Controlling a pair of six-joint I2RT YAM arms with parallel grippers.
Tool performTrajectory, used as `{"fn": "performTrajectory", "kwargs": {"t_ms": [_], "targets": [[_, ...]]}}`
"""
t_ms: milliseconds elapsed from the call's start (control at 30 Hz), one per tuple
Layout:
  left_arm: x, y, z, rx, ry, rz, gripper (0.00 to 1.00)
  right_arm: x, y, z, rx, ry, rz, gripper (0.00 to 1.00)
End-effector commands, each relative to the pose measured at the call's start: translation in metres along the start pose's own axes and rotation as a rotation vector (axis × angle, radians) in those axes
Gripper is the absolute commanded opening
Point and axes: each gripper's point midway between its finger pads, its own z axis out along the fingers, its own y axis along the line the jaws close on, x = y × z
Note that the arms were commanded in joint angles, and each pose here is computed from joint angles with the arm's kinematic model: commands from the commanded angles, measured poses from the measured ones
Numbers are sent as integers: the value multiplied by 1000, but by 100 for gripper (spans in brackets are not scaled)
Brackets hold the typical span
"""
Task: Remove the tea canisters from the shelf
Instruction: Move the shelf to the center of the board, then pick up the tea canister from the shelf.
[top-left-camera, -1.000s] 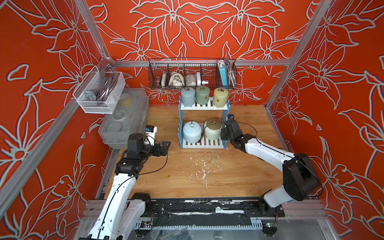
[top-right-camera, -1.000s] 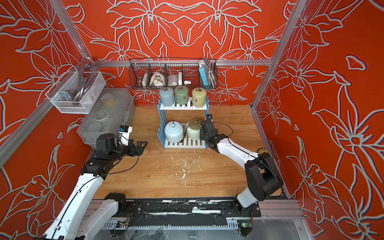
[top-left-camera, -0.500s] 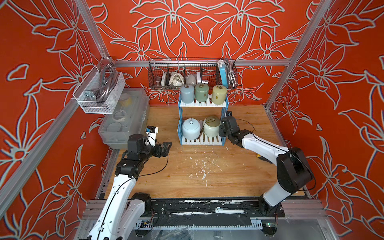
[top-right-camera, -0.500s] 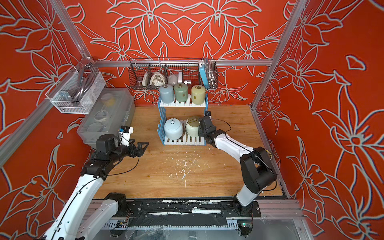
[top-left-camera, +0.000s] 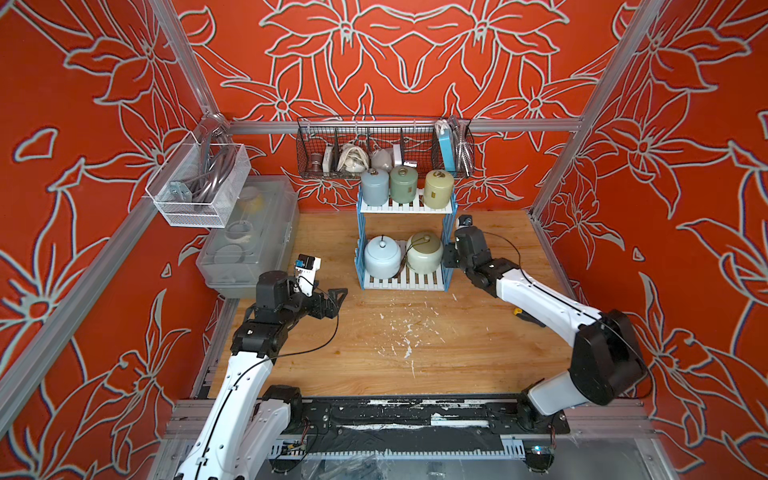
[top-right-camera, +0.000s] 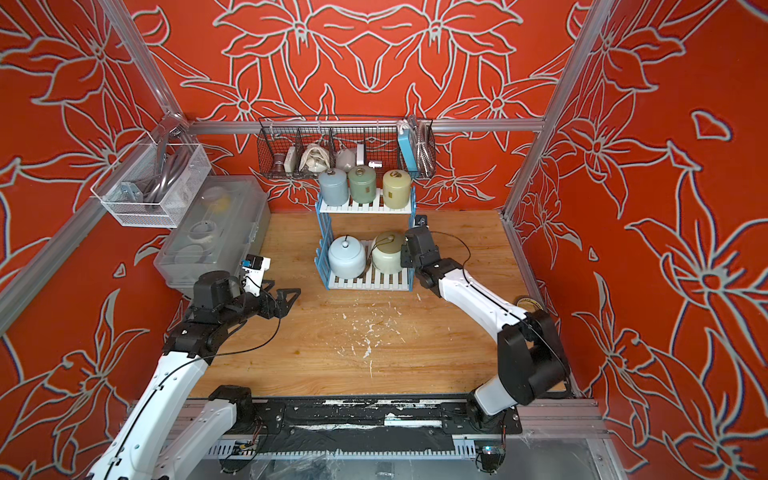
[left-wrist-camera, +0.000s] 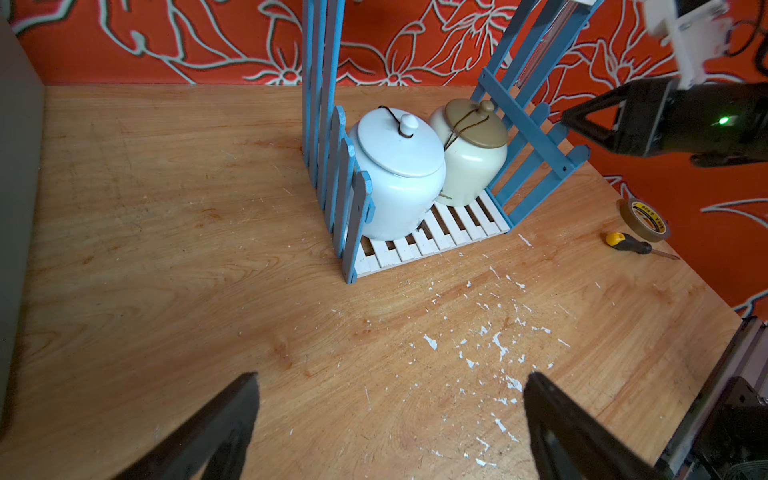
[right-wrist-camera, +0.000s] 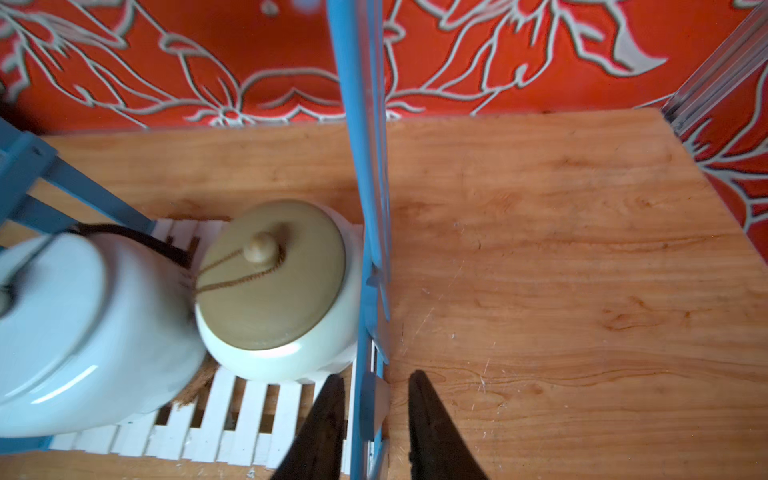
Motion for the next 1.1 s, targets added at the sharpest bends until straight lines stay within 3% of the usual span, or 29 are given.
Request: {"fn": "performTrajectory", "kwargs": {"t_ms": [0, 300, 433, 700, 1067], "targets": [[-7, -7, -4, 29, -28, 34, 98, -19, -2, -31, -42, -34, -31, 40], [-9, -20, -15, 63, -90, 91, 98, -56, -7, -107, -125, -145, -147, 72], [-10, -27, -22, 72, -139, 155, 98, -74, -5, -130, -147, -168, -209, 81], [-17, -30, -31, 51, -255, 162, 98, -102, 9, -147, -203, -184, -282, 97], [-68, -30, -44, 9, -494, 134, 98, -142, 28, -128, -222, -218, -303, 99]]}}
